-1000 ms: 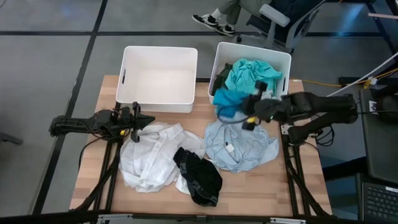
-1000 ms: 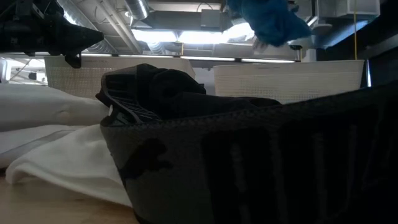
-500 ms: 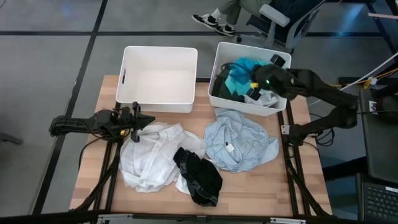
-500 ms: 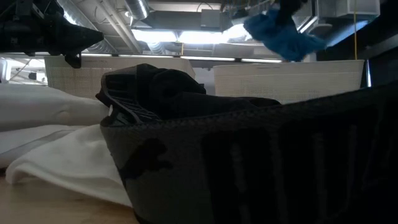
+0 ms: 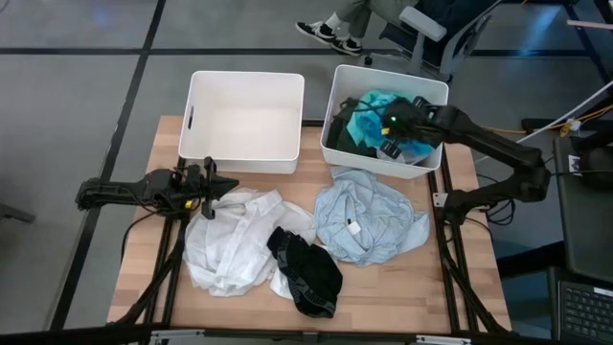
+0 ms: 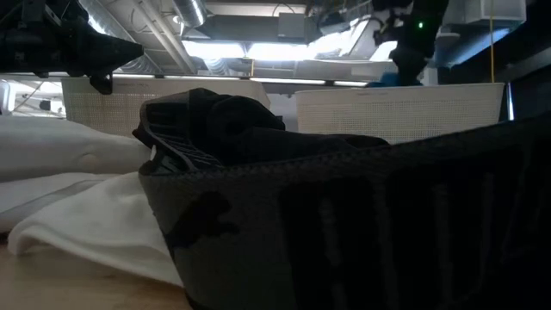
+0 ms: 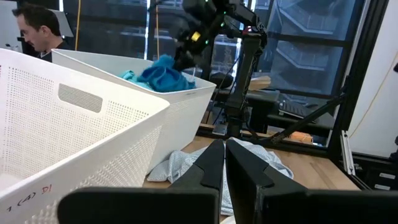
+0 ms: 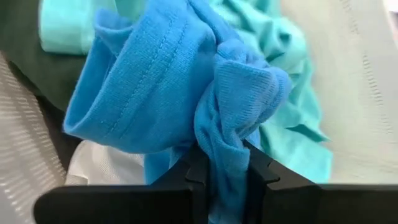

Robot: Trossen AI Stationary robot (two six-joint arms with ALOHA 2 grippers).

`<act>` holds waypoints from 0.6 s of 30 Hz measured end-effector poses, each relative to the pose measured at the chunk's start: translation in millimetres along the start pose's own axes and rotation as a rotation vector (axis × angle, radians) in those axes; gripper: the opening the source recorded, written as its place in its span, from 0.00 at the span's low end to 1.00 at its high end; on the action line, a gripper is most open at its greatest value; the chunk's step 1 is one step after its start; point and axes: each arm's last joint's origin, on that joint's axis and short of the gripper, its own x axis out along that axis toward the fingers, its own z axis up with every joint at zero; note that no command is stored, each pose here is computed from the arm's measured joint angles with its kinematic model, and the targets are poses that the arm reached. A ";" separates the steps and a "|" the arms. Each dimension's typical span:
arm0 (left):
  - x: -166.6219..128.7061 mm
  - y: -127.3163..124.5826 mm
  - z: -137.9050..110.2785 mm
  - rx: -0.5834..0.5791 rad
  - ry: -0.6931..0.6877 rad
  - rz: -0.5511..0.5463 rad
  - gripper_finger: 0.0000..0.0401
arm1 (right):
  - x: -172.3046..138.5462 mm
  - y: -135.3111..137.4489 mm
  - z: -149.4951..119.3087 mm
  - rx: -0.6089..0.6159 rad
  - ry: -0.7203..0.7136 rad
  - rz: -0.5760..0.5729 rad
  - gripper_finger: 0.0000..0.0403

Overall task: Sort clothes
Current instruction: Put the blue shorts into the right white bin

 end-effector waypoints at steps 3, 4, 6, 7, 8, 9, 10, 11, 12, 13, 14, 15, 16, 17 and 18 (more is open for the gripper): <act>0.0 0.0 0.0 0.000 0.000 0.000 0.02 | 12.6 6.6 -4.5 -0.007 0.015 0.001 0.12; 0.0 0.0 0.0 0.000 0.000 0.000 0.02 | 16.3 8.6 -5.8 -0.008 0.018 0.000 0.12; 0.0 0.0 0.0 0.000 0.000 0.001 0.02 | 22.6 12.8 -8.3 -0.014 0.022 0.002 0.12; 0.0 0.0 0.0 0.000 0.000 0.000 0.02 | 25.6 14.5 -9.8 -0.016 0.027 0.003 0.12; 0.0 0.0 0.0 0.000 0.000 0.000 0.02 | 27.9 15.8 -11.0 -0.018 0.031 0.003 0.12; 0.0 0.0 0.0 0.000 0.000 0.000 0.02 | 29.6 16.7 -12.2 -0.021 0.036 0.003 0.12; 0.0 0.0 0.0 0.000 0.000 0.000 0.02 | 31.0 17.5 -13.5 -0.025 0.043 0.004 0.12; 0.0 0.0 0.0 0.000 0.000 0.000 0.02 | 31.9 18.0 -14.2 -0.026 0.047 0.005 0.12; 0.0 0.0 0.0 0.000 0.000 0.000 0.02 | 32.4 18.3 -14.6 -0.027 0.049 0.005 0.12; 0.0 0.0 0.0 0.000 0.000 0.000 0.02 | 32.5 18.4 -14.9 -0.028 0.050 0.006 0.13; 0.0 0.0 0.0 0.000 0.000 0.000 0.02 | 32.6 18.5 -15.1 -0.028 0.051 0.008 0.14; 0.0 0.0 0.0 0.000 0.000 0.000 0.02 | 32.6 18.6 -15.1 -0.028 0.052 0.011 0.15; 0.0 0.0 0.0 0.000 0.000 0.000 0.02 | 32.6 18.9 -15.1 -0.028 0.052 0.022 0.18; 0.0 0.0 0.0 0.000 0.000 0.000 0.02 | 32.8 19.4 -15.3 -0.028 0.052 0.037 0.20; 0.0 0.0 0.0 0.000 0.000 0.000 0.02 | 32.9 19.9 -15.3 -0.028 0.052 0.052 0.23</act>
